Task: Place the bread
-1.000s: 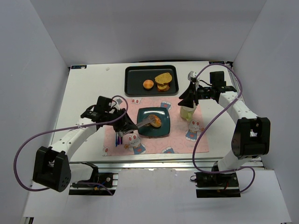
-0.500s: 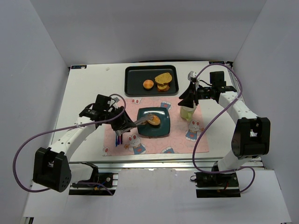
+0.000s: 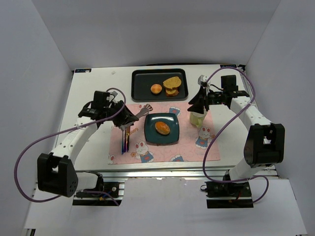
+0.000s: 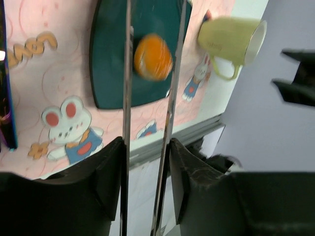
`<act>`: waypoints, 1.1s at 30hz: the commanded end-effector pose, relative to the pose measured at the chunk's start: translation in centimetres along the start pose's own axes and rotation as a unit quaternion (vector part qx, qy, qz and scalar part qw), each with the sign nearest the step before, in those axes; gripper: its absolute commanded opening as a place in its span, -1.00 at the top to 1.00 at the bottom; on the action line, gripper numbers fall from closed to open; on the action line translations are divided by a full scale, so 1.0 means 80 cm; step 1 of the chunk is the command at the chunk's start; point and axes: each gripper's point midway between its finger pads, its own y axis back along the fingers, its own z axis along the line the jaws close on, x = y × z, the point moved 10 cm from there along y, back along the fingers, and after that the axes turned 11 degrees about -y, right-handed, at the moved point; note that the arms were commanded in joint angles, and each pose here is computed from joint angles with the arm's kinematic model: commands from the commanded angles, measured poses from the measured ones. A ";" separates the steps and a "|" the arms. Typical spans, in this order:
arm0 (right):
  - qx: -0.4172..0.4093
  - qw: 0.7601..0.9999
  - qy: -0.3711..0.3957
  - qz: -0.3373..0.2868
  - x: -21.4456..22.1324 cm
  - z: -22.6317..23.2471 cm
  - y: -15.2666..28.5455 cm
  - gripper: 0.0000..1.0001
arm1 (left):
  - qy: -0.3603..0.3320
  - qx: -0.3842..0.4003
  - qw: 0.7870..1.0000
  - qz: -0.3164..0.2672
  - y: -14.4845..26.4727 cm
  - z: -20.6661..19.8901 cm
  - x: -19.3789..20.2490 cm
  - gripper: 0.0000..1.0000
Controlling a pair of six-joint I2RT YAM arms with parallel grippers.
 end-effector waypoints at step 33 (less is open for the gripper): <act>-0.007 0.999 0.038 -0.016 -0.015 0.009 0.005 -0.05 | 0.035 0.019 0.995 -0.089 -0.128 -0.019 -0.173 -0.05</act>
